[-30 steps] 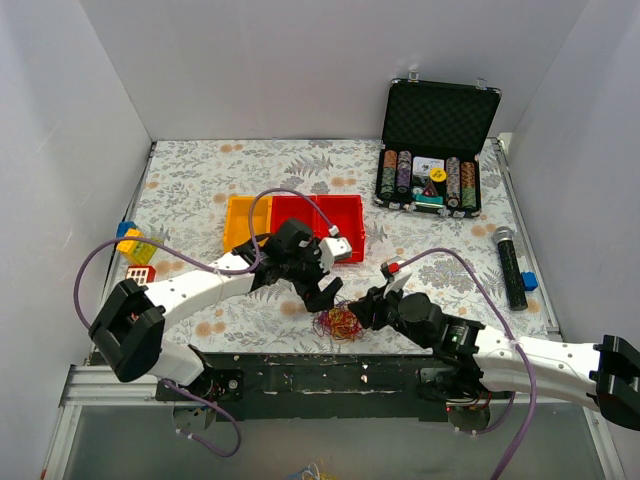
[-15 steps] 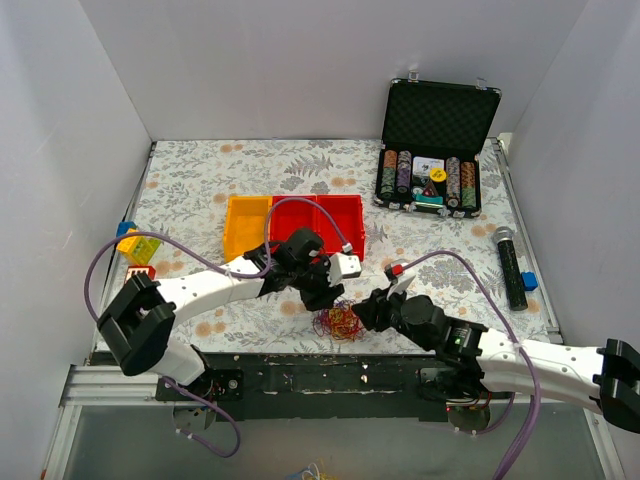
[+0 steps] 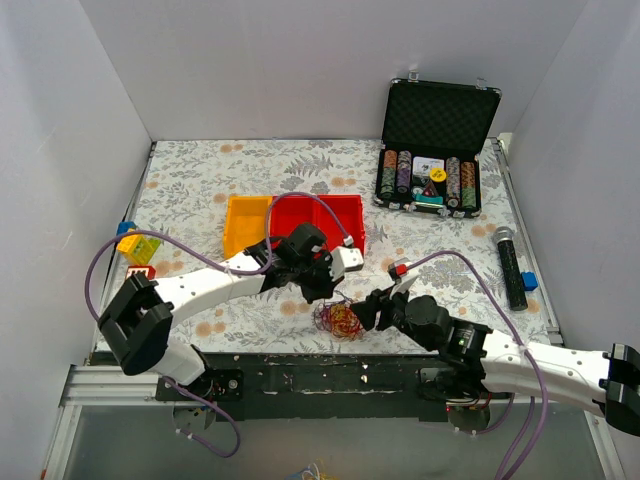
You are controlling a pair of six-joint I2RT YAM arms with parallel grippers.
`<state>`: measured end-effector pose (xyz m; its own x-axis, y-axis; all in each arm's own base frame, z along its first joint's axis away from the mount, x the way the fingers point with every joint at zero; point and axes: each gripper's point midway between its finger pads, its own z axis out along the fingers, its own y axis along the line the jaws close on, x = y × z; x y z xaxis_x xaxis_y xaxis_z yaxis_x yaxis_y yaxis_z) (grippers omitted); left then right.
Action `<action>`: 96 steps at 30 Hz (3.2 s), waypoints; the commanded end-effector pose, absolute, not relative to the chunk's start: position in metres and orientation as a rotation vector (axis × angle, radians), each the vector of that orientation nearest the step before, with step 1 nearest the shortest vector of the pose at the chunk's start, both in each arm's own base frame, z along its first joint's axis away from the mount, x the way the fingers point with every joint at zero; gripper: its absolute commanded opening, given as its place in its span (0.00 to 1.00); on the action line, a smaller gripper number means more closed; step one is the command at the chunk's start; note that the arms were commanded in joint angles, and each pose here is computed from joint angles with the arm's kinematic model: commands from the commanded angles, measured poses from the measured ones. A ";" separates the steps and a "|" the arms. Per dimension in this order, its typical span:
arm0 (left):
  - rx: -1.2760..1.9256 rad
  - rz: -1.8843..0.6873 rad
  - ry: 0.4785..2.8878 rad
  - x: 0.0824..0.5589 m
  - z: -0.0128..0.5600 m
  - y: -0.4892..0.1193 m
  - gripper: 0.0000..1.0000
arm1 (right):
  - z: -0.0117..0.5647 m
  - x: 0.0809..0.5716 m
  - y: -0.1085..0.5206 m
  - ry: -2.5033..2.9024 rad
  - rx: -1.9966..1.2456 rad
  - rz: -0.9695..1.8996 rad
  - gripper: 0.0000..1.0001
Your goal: Untangle the cables
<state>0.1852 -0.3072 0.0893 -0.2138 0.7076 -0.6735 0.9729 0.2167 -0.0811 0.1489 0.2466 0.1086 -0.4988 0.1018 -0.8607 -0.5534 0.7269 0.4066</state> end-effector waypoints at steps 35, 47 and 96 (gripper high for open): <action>1.148 -0.954 1.777 0.172 0.307 -0.321 0.00 | 0.130 0.152 0.346 1.773 -0.651 0.992 0.70; 0.734 -0.767 1.348 0.223 0.496 -0.298 0.00 | 0.058 0.130 0.308 1.971 -0.629 0.969 0.70; 0.264 -0.342 1.019 0.270 0.574 -0.212 0.08 | 0.096 0.138 0.277 1.922 -0.547 0.888 0.71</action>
